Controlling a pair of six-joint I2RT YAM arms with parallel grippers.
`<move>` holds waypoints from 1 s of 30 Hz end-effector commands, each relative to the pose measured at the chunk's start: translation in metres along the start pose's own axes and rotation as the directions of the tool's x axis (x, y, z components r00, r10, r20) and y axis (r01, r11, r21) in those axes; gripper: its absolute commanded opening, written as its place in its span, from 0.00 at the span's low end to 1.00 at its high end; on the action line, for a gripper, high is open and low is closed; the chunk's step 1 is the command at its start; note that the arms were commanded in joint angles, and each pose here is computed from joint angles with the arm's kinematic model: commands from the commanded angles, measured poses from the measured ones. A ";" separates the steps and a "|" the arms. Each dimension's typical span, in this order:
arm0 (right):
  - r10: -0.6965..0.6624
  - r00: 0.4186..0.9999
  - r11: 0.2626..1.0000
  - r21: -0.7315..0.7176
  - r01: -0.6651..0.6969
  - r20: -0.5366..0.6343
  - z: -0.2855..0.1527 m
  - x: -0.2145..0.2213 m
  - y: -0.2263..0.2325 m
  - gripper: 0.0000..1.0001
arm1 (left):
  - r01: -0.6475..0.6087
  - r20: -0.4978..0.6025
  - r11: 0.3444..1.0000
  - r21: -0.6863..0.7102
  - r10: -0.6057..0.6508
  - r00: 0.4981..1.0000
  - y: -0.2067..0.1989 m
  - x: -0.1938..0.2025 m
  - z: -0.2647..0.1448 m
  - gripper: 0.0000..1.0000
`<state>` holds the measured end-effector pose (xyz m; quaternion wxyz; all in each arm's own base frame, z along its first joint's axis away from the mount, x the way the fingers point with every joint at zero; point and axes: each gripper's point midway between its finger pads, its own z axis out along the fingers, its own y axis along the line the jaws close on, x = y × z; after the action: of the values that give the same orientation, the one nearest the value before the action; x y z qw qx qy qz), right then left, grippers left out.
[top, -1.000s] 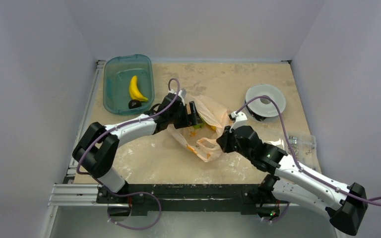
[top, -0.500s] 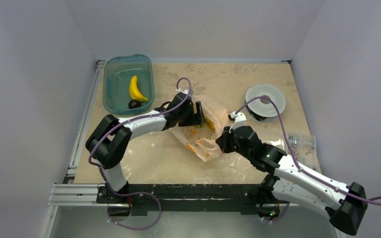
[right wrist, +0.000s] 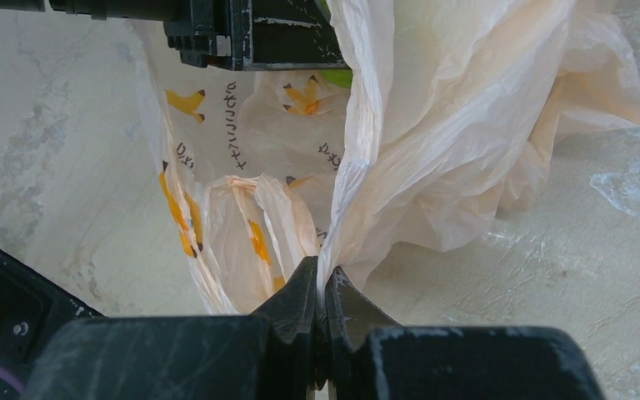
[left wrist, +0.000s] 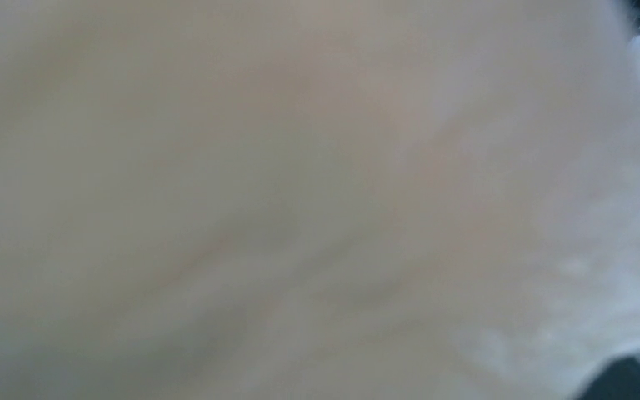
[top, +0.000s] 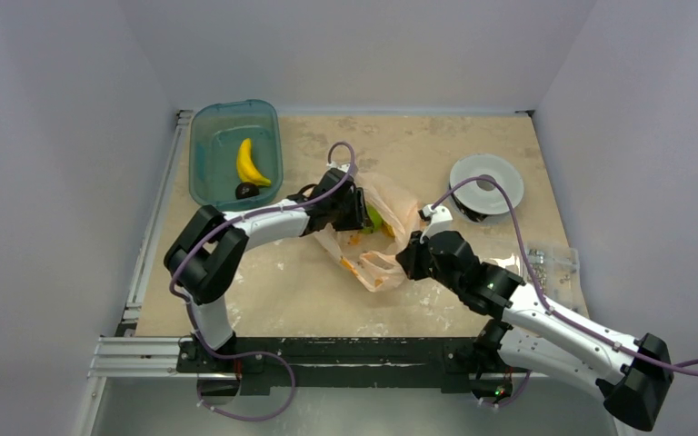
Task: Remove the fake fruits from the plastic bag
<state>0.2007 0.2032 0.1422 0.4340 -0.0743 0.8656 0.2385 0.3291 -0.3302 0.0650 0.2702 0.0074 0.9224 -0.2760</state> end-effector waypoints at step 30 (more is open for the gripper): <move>-0.006 0.985 0.981 0.194 -0.029 0.173 0.005 -0.029 -0.034 0.00 | -0.159 0.131 0.969 0.190 0.136 0.982 -0.021 -0.041 -0.244 0.00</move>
<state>0.2292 0.1674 0.1390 0.4922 0.0021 0.8583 0.1449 0.2269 -0.2656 0.2450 0.2873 0.1037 0.8601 -0.4085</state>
